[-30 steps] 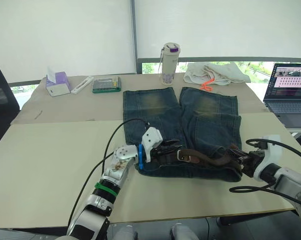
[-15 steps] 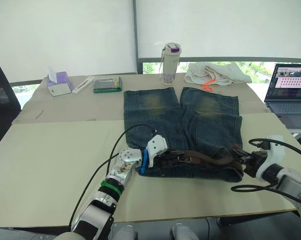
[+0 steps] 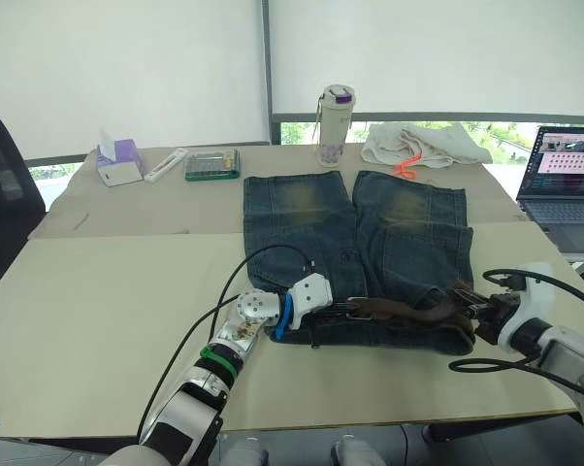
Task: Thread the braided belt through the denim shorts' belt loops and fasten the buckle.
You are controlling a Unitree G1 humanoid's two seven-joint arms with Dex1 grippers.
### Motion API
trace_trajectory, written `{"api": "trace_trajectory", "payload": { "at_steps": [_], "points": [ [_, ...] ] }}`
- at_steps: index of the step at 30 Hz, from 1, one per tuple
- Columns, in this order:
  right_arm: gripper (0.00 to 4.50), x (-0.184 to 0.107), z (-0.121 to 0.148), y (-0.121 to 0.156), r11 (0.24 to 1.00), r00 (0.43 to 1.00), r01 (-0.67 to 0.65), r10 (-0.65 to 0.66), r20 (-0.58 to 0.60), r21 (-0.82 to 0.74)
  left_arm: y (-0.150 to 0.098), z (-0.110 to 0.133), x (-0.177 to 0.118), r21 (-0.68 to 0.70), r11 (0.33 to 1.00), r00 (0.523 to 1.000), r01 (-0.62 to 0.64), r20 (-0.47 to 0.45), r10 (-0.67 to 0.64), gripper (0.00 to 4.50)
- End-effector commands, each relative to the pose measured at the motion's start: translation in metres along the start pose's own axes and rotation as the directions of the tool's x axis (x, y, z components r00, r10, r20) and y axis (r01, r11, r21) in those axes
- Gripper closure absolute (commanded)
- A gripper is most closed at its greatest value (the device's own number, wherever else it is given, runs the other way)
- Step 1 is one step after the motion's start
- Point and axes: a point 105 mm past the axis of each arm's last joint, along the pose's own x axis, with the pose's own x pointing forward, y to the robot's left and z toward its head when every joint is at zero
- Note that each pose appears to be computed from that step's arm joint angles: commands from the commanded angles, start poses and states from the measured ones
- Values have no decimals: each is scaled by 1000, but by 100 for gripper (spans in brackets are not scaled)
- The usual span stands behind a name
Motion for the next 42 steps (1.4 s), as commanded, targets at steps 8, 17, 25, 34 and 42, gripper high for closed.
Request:
{"api": "trace_trajectory", "payload": {
  "at_steps": [8,17,25,34,42],
  "points": [
    [450,-15,46,-18,989,994,84,-75,77,-121,-20,-49,0,-52,998,970,46,-237,-57,448],
    [450,-19,48,-33,975,986,161,-154,59,-151,-19,-63,-9,-100,995,954,23,-296,-52,448],
    [450,-19,44,-32,974,985,172,-172,17,-150,-16,-71,-22,-177,984,948,-19,-316,-38,448],
    [450,-18,42,-40,967,974,222,-225,-9,-129,-10,-85,-37,-343,930,922,-131,-388,-13,448],
    [450,-6,54,-4,993,998,52,-47,53,-103,-4,-74,-38,-348,923,942,-167,-334,44,448]
  ]
}}
